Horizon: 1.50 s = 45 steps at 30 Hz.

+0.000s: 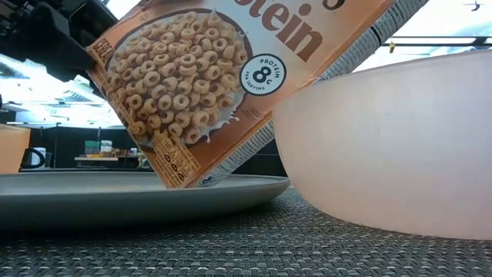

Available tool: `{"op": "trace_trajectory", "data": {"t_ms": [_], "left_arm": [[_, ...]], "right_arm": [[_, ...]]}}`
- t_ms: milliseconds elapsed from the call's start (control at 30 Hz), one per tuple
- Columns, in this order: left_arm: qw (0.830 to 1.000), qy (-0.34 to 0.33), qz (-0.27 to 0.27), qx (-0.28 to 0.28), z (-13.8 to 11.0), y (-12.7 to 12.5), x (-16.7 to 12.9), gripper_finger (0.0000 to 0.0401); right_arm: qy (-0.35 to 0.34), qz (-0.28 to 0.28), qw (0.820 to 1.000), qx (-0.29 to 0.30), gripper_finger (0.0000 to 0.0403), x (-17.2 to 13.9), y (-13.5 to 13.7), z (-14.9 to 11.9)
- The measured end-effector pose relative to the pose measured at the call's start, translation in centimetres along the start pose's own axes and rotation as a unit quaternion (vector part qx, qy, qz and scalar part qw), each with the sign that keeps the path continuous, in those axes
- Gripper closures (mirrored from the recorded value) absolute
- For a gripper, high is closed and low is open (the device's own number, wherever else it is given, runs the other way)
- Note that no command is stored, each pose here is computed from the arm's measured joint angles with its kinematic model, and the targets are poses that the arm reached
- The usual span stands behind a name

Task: Arrange a breakfast setting
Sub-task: Pour the cereal into the orange bowl

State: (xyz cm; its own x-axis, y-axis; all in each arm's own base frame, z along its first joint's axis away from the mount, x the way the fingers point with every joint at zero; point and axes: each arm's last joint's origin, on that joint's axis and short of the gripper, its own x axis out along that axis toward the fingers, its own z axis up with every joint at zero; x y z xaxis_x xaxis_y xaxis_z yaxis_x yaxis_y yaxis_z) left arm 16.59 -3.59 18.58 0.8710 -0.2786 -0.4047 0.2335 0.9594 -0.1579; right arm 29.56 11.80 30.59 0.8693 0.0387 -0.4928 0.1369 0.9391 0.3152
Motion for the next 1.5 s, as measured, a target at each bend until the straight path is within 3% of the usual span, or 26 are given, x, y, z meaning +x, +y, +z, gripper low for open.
{"op": "trace_trajectory", "data": {"t_ms": [600,1000,1267,1500], "left_arm": [[0.998,-0.042,0.004,-0.037,0.5,0.2,2.1,0.0095],[0.997,-0.035,-0.038,-0.052,0.4,-0.2,3.8,0.0151],[0.997,-0.034,-0.035,-0.057,0.6,-0.2,3.8,0.0219],[0.995,-0.042,-0.040,-0.076,0.8,-0.3,3.6,0.0215]], "right_arm": [[-0.001,-0.003,1.000,-0.001,0.0396,0.0,0.0,0.0],[-0.001,0.000,1.000,-0.001,0.0396,0.0,0.0,0.0],[-0.001,0.000,1.000,0.000,0.0396,0.0,0.0,0.0],[0.007,0.028,1.000,0.006,0.0375,0.0,0.2,0.1]]}}
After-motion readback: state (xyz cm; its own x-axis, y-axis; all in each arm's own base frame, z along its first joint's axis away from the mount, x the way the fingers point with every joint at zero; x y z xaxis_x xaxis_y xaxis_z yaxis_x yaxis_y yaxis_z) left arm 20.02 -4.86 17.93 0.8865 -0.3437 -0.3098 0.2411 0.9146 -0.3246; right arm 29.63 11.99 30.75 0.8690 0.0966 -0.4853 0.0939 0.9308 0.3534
